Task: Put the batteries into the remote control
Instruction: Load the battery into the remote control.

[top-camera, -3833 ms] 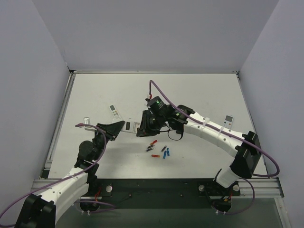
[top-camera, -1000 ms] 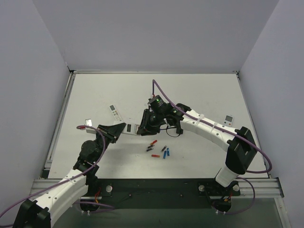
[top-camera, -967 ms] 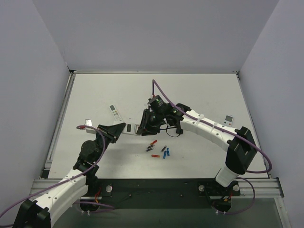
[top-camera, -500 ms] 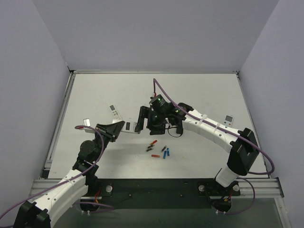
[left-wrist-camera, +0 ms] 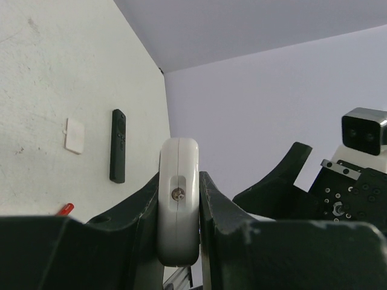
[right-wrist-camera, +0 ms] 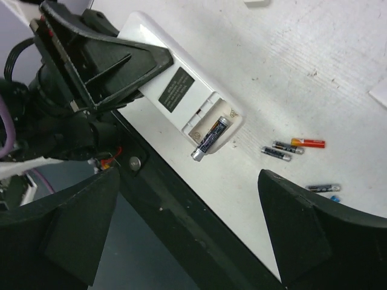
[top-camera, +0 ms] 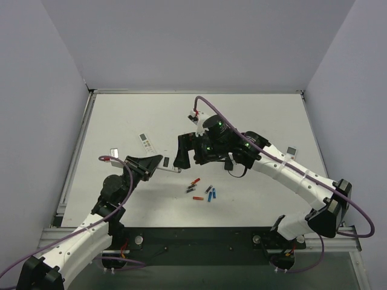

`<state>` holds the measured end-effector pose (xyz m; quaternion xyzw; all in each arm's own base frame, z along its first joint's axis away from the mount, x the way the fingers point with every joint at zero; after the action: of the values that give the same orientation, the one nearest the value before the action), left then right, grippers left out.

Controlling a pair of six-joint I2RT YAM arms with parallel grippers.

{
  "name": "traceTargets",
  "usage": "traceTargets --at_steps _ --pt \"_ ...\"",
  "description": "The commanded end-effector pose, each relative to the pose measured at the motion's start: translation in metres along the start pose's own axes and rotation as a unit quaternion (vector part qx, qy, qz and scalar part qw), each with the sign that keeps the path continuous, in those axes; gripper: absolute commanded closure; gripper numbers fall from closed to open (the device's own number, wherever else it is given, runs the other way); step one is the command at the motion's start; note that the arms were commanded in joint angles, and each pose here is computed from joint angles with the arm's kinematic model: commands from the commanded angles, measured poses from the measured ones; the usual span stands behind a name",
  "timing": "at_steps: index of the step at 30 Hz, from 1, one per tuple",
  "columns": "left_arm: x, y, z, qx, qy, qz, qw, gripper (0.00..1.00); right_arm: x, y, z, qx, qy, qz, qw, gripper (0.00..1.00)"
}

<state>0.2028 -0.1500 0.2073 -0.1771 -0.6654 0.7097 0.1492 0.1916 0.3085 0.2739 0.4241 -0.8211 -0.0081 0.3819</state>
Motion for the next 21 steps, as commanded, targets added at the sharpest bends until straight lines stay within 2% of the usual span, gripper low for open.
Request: traceTargets --at_steps 1,3,5,6,9,10,13,17,21 --pt "-0.002 -0.028 0.011 0.007 0.039 0.016 0.999 1.00 0.027 0.006 -0.010 0.175 -0.038 -0.049 0.983 0.10" --pt "-0.003 -0.031 0.016 0.004 0.057 0.010 0.998 1.00 0.037 0.005 -0.008 0.254 -0.049 -0.064 0.964 0.11" --pt "-0.003 -0.030 0.019 0.003 0.068 0.001 0.998 1.00 0.040 0.004 0.000 0.298 -0.049 -0.081 0.950 0.10" --pt "-0.003 -0.031 0.022 0.002 0.082 0.001 0.997 1.00 0.045 0.001 0.001 0.356 -0.058 -0.085 0.929 0.12" --pt "-0.002 -0.031 0.027 -0.002 0.105 -0.007 0.994 1.00 0.049 0.002 0.010 0.416 -0.063 -0.114 0.900 0.15" --pt "-0.002 -0.034 0.028 -0.007 0.110 -0.006 0.994 1.00 0.050 0.002 0.013 0.445 -0.065 -0.124 0.884 0.17" --pt "0.000 -0.037 0.031 -0.016 0.125 -0.003 0.992 1.00 0.056 0.009 0.020 0.495 -0.068 -0.170 0.849 0.21" --pt "0.000 -0.041 0.034 -0.025 0.148 -0.001 0.989 1.00 0.052 0.012 0.027 0.520 -0.060 -0.206 0.827 0.25" --pt "0.000 -0.043 0.039 -0.038 0.174 0.001 0.984 1.00 0.046 0.017 0.030 0.520 -0.049 -0.243 0.818 0.33"
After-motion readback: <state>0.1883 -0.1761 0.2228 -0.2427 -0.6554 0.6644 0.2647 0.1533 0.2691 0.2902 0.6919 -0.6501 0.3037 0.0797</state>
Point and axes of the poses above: each gripper's point midway between its finger pads, its own x axis back along the fingers, its own y axis along the line the jaws close on, z = x × y, the point moved 5 cm from there along x, back along the fingers, and after that the axes turned 15 degrees about x, right-handed, at the moved point
